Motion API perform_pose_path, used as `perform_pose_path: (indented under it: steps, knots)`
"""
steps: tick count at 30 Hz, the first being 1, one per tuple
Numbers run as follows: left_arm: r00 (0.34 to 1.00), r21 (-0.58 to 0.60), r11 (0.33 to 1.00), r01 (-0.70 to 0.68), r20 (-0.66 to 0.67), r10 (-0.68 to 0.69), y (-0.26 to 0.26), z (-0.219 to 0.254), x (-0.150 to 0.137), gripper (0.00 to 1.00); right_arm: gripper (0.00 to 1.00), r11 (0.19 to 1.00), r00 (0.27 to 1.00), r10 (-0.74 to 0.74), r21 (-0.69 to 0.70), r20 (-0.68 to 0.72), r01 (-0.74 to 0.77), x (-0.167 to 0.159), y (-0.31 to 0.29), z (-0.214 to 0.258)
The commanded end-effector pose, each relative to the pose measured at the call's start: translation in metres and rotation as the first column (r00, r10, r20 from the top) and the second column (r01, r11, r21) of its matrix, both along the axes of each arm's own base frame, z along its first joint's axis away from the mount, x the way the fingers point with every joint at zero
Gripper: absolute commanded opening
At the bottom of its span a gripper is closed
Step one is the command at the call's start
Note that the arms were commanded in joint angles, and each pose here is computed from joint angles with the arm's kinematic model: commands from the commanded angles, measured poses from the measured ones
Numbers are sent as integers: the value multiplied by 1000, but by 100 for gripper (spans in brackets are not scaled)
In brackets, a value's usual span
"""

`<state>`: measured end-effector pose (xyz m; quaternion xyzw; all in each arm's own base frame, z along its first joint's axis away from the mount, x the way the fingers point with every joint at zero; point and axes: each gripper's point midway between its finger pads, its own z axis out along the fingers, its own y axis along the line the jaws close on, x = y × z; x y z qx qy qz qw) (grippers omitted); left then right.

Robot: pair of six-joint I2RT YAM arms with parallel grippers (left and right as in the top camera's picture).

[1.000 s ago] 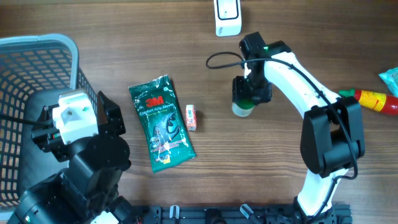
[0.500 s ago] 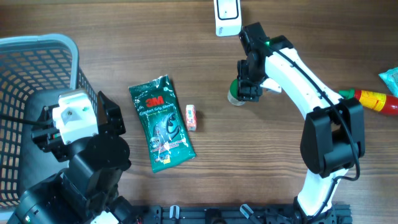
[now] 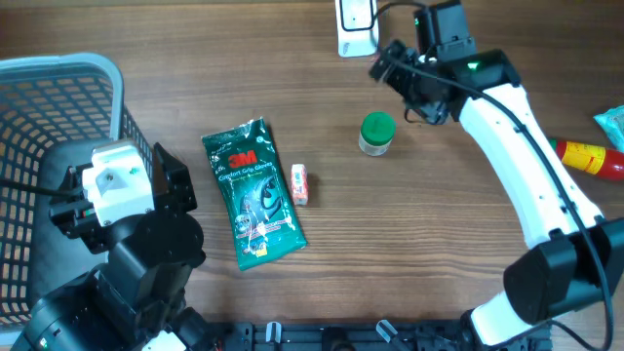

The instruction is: Scan the item barcode

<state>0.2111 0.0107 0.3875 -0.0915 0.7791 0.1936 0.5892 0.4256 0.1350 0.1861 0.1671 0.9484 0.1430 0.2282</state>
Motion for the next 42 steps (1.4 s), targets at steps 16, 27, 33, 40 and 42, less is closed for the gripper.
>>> perform_pose_path:
  steps: [16, 27, 33, 40, 42]
  knots:
    - [1000, -2, 1000, 3, 3, -3, 0, 1, 0, 100, 91, 708, 737, 561, -243, -375, -663, -31, 24, -175]
    - [1000, -2, 1000, 3, 3, -3, 0, 1, 0, 100, 65, 889, 843, 334, -157, -422, -431, -42, 27, -152]
    - [1000, -2, 1000, 3, 2, -3, 0, 1, 0, 100, 75, 896, 661, 442, 325, -606, -301, -120, 70, -100]
    - [1000, -2, 1000, 3, 3, -3, 0, 1, 0, 100, 84, 920, 535, 390, 304, -749, -245, -160, 54, -88]
    - [1000, -2, 1000, 3, 2, -3, 0, 1, 0, 100, 100, 916, 567, 401, 308, -719, -258, -151, 58, -92]
